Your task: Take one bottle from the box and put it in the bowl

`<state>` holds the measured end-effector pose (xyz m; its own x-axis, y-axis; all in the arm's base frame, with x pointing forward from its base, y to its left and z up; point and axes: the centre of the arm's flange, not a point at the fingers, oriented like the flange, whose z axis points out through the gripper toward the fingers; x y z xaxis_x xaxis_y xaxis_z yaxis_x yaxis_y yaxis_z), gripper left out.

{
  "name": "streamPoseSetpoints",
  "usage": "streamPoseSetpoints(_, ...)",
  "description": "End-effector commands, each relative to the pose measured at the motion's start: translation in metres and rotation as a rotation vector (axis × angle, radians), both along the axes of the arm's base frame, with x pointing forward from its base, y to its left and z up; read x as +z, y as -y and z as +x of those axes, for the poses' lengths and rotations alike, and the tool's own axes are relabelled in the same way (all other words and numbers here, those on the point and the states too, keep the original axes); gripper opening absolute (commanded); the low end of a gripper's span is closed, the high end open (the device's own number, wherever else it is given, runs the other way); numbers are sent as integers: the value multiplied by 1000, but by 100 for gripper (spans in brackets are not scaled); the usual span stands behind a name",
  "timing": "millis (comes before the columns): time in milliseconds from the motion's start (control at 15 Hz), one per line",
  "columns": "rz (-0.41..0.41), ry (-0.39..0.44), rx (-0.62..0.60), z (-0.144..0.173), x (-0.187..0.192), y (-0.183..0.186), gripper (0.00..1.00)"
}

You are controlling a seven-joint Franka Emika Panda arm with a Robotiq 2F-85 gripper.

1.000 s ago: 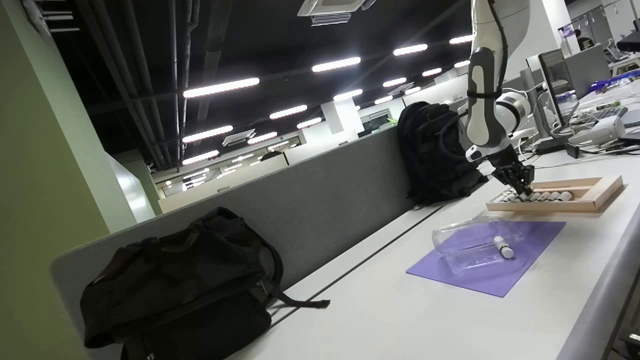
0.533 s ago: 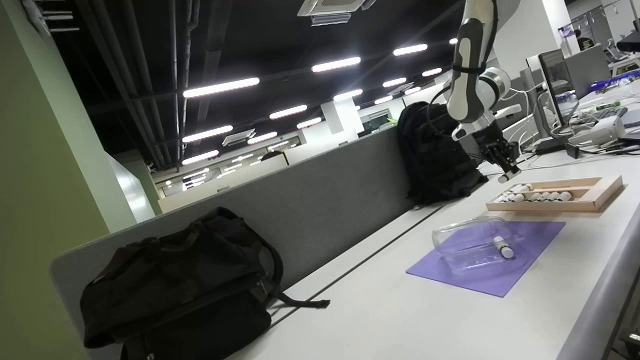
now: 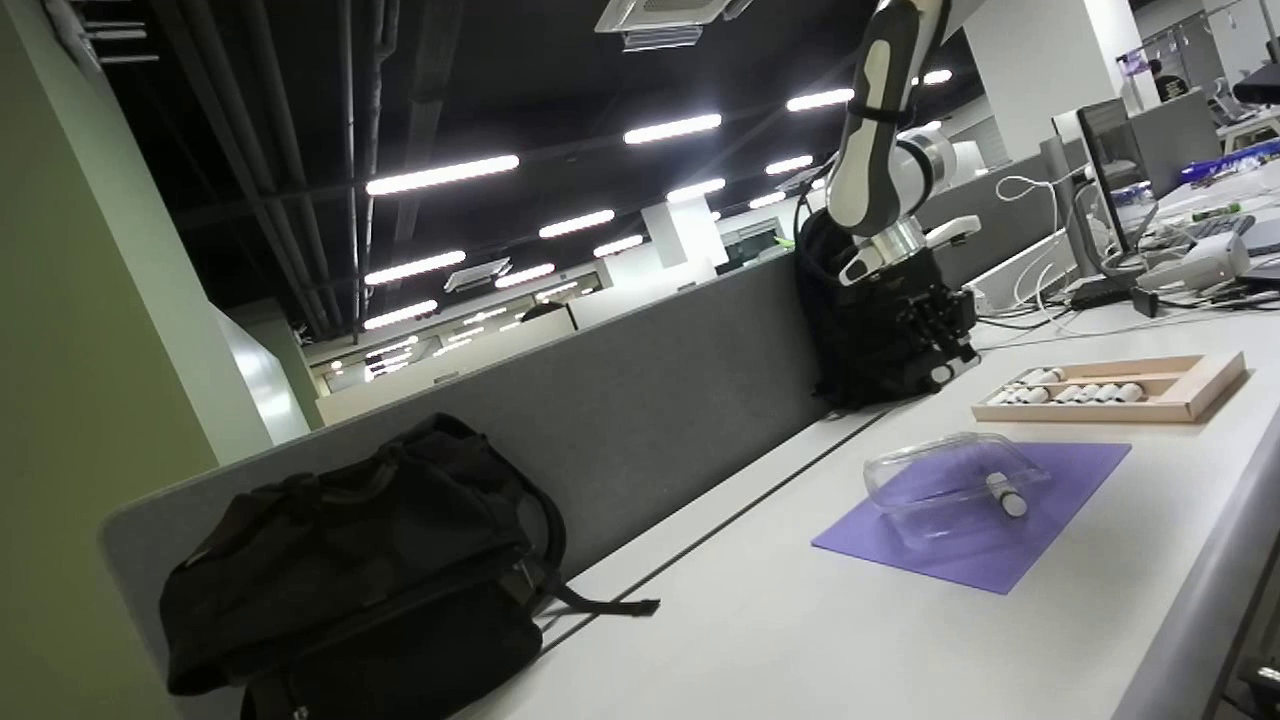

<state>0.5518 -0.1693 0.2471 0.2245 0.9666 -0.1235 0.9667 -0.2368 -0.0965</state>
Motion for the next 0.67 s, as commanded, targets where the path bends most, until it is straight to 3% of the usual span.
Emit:
streamPoseSetpoints(0,46,-18,6,1,-3,-74,6)
streamPoseSetpoints(200,85,-42,54,1,-12,-132,6)
streamPoseSetpoints(400,92,-70,91,-2,-28,-165,6)
streamPoseSetpoints(467,88,-86,96,-3,-33,-169,51)
streamPoseSetpoints(600,77,-99,98,-3,-34,-168,58)
